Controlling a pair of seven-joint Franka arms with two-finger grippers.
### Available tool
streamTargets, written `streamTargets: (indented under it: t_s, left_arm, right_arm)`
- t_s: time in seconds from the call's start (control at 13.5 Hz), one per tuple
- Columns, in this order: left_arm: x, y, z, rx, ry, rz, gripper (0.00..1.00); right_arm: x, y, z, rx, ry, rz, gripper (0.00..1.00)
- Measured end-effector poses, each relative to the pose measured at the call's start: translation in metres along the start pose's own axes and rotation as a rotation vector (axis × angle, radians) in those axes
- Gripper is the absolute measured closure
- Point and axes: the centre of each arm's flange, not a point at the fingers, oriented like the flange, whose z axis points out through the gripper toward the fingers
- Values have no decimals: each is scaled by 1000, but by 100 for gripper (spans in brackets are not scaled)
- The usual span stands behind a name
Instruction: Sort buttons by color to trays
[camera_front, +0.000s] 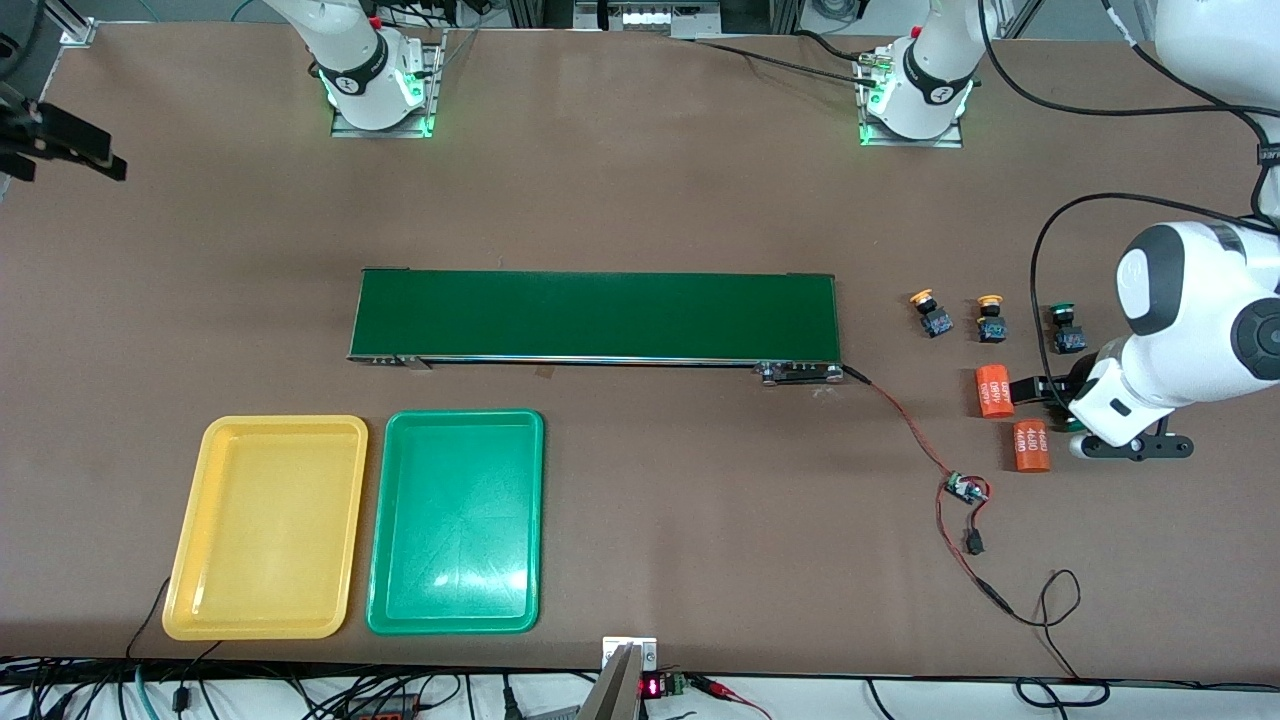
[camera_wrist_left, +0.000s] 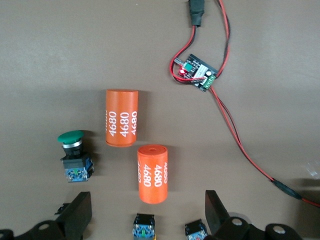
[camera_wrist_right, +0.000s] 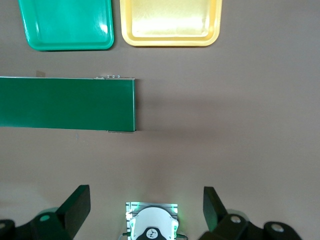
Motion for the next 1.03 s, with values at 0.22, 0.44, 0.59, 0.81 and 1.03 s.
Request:
streamTargets:
  t_s: [0.22, 0.44, 0.59, 0.81, 1.03]
  left_arm:
    - [10, -13, 27, -3, 30, -18, 0]
    - [23, -41, 76, -4, 84, -4, 0]
    - [27, -51, 100, -5, 104, 9, 0]
    - [28, -51, 112, -6, 100, 17, 0]
    - [26, -46, 116, -8, 89, 24, 0]
  right_arm:
    - [35, -1, 10, -22, 103, -4, 0]
    - [44, -21, 4, -88, 169, -32, 0]
    - [44, -14, 4, -97, 171, -18, 0]
    - [42, 17, 3, -97, 171, 35, 0]
    - [51, 21, 10, -99, 175, 40, 0]
